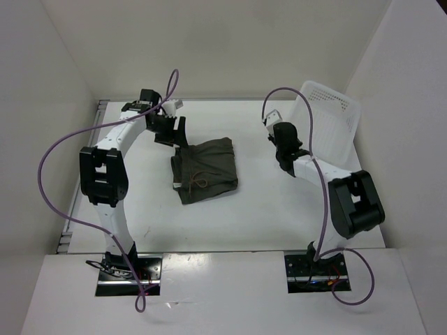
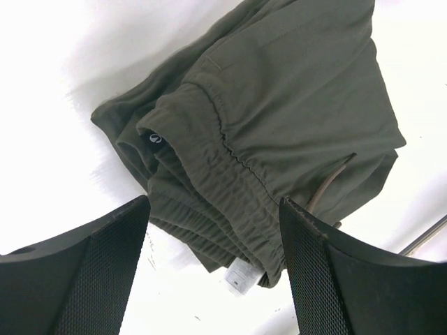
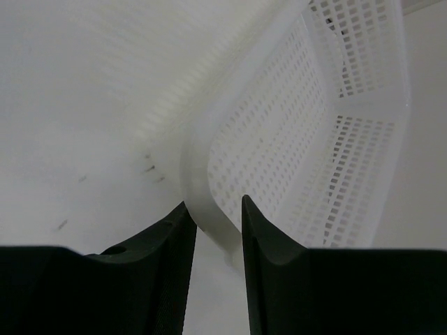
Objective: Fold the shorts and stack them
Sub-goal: Fold the shorts
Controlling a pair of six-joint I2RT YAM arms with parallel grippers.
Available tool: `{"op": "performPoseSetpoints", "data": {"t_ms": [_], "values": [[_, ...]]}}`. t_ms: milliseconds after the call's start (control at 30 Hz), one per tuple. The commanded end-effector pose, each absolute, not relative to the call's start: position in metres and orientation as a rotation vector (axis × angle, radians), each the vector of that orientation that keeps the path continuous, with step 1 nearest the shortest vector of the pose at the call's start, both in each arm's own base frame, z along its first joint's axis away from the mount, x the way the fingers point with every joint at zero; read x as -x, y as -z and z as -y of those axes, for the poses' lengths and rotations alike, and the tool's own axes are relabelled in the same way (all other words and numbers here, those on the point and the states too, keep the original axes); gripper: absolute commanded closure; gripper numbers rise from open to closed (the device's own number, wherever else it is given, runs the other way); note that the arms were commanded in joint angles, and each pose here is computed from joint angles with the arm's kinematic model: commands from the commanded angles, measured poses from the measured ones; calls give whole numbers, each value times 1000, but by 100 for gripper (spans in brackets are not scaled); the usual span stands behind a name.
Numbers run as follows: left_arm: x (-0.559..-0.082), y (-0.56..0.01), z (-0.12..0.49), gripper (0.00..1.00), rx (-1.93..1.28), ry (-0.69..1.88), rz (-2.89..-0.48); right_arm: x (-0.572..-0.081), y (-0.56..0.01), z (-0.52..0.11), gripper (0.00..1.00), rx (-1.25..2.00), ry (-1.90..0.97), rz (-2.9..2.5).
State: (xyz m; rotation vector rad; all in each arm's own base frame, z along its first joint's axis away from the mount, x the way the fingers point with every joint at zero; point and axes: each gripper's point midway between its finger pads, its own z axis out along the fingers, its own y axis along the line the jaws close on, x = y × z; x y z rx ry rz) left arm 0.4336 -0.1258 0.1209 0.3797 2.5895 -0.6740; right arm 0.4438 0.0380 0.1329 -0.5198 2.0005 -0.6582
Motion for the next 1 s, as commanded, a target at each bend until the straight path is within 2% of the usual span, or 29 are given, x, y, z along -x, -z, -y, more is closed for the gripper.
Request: {"op": "performPoseSetpoints", "data": {"t_ms": [0,167,400,800,967], "values": [[-435,-147,126,18,-399,671,-2512,-416,-127,-36,75,628,612,-2036],[-434,-152,129,17,-406,692,-2497,-376,-112,-32,85,822,588,-2084],[-427,-158,131,16,-416,715,-2479,-346,-99,-19,100,1122,662,-2049],[-415,-163,132,15,-424,735,-2462,-346,-113,15,100,1523,777,-1780],[-415,-161,133,14,-424,735,-2462,-347,-109,18,100,1546,775,-1772]]}}
